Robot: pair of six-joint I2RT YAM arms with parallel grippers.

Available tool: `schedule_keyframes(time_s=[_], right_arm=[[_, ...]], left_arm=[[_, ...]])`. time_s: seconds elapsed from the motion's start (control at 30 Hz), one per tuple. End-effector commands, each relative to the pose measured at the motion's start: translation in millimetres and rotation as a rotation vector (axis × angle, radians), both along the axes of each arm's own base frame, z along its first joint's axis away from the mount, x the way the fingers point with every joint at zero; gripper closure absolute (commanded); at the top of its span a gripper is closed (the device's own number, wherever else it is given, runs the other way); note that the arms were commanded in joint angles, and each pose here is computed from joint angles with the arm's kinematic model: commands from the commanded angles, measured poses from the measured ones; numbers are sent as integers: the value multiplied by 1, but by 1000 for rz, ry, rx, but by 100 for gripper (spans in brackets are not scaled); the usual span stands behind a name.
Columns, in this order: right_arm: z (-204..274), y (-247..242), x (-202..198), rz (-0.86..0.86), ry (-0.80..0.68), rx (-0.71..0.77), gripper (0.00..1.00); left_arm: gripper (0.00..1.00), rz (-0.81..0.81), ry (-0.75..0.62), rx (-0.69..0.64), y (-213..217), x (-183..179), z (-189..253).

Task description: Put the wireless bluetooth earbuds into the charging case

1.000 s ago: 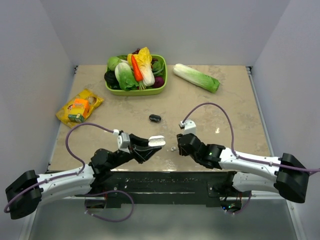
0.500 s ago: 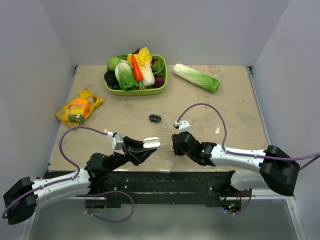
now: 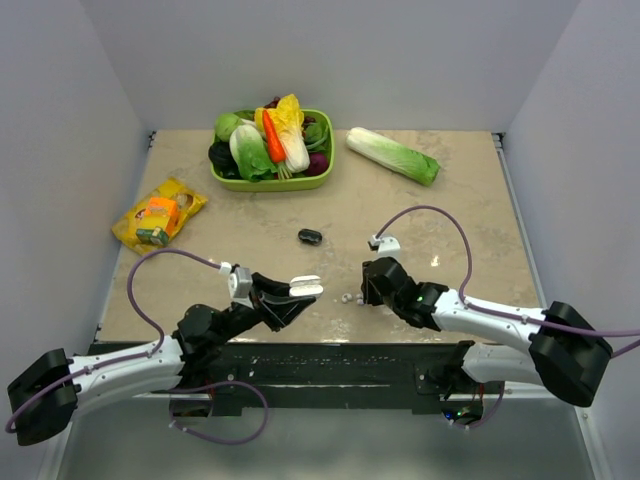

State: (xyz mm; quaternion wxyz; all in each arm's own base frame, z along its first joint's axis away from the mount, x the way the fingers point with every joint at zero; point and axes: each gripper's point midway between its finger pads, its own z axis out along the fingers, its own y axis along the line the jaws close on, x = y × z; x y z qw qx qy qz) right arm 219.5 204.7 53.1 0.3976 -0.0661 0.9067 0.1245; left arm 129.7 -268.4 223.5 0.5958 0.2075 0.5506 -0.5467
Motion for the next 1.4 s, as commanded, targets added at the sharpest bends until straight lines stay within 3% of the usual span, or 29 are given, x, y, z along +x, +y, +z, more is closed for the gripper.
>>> schedule_keyframes(time_s=[0.0, 0.53, 1.37], right_arm=[[-1, 4, -2, -20, 30, 39, 69], [-18, 2, -10, -27, 108, 3, 70], [-17, 29, -11, 62, 146, 57, 58]], left_arm=[[100, -19, -18, -48, 2, -5, 10], [100, -35, -2, -28, -3, -6, 3], [100, -50, -10, -35, -3, -9, 1]])
